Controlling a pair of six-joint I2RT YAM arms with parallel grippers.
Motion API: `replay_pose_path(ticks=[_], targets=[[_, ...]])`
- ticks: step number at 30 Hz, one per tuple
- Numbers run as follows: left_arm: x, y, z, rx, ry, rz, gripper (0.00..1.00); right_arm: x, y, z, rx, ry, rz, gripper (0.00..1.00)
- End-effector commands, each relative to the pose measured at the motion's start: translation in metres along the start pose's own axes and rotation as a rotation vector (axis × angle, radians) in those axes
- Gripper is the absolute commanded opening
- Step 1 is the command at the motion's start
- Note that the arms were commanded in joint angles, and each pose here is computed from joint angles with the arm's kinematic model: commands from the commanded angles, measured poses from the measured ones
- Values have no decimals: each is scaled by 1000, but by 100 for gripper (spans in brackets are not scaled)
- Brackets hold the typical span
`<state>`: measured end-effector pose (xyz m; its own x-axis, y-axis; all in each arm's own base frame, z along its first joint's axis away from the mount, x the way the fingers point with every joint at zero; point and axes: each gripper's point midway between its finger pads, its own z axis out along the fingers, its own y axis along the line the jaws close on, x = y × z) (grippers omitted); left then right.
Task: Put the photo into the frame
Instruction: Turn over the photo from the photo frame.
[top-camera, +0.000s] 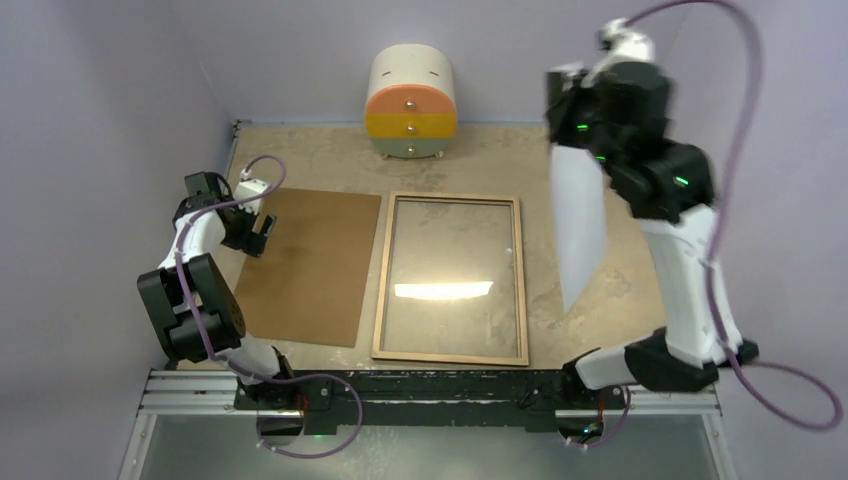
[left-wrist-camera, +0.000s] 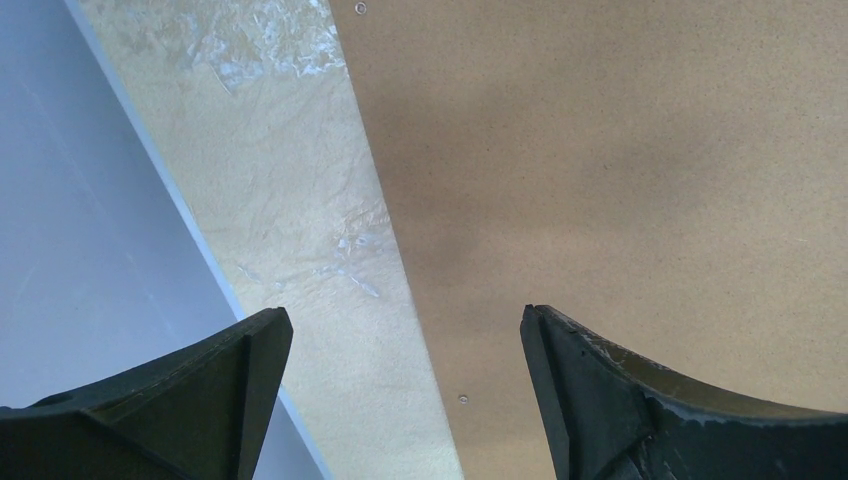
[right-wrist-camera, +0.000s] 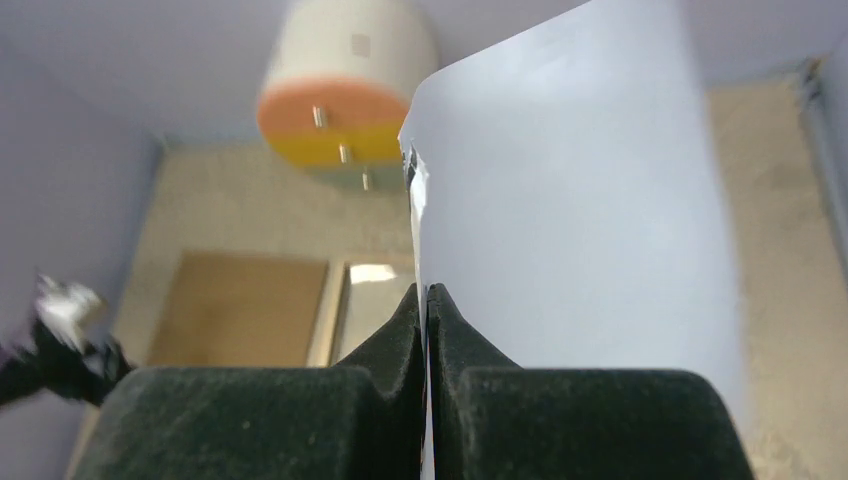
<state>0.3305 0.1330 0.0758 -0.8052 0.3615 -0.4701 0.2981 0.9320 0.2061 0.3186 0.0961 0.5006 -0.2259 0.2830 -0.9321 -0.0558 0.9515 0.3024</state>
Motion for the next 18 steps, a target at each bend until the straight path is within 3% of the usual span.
replay_pose_path(ticks=[1,4,9,18], targets=[[-5,-5,-8,9,-37,-14,91,167,12,57,70,509,-175,0],[-5,-5,-8,6,-40,-15,91,224,22,65,13,617,-84,0],[-6,-9,-6,4,-37,-7,91,283,40,76,-45,706,118,0],[-5,-11,-4,-15,-26,11,91,330,48,96,166,781,373,0]])
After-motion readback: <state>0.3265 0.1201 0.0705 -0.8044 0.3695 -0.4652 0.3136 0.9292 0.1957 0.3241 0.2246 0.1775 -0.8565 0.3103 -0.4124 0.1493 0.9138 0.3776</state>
